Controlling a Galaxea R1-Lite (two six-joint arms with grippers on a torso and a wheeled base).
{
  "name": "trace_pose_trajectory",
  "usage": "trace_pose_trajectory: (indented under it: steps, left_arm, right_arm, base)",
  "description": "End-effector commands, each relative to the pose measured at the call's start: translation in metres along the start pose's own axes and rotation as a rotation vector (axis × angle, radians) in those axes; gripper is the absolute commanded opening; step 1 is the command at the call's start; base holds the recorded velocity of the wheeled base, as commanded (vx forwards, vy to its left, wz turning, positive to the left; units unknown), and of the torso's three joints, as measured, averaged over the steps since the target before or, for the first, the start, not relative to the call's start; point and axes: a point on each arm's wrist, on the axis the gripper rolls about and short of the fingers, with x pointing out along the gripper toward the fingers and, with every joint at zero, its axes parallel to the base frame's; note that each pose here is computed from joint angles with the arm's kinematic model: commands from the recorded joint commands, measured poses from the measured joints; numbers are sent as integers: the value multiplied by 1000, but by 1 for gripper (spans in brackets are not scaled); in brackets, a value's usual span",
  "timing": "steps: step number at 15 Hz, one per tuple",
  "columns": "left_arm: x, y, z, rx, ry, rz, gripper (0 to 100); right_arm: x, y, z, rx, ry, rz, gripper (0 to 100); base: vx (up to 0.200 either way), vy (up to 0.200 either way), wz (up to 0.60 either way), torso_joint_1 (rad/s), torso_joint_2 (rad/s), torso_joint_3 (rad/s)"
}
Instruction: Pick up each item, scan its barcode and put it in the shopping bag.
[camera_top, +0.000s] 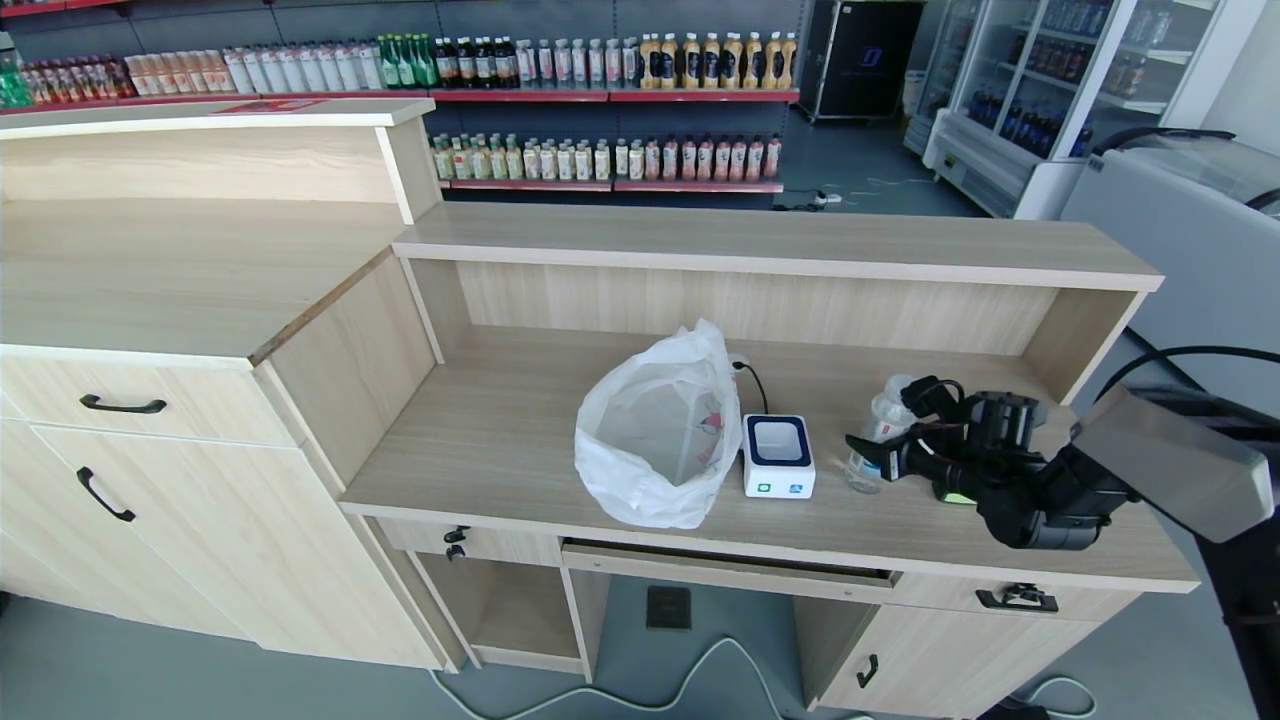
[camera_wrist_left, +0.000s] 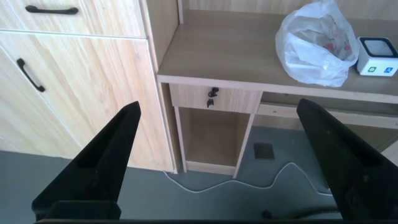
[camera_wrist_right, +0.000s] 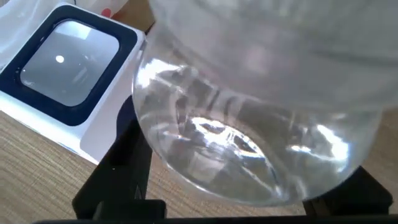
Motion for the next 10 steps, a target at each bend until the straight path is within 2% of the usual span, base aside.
trace_pose_trajectory:
  steps: [1, 5, 8, 10]
  left_arm:
    - [0, 0, 0, 0, 0, 0, 100]
    - [0, 0, 0, 0, 0, 0, 100]
    - [0, 0, 0, 0, 0, 0, 100]
    - [0, 0, 0, 0, 0, 0, 100]
  right_arm:
    - [2, -1, -2, -1, -3, -1, 0]
    - [-3, -3, 14, -12, -31, -13, 0]
    - [-28, -12, 69, 48, -92, -18, 0]
    - [-69, -19, 116, 137, -84, 12, 0]
  base:
    - [0, 0, 0, 0, 0, 0]
    - [0, 0, 0, 0, 0, 0]
    - [0, 0, 0, 0, 0, 0]
    - [0, 0, 0, 0, 0, 0]
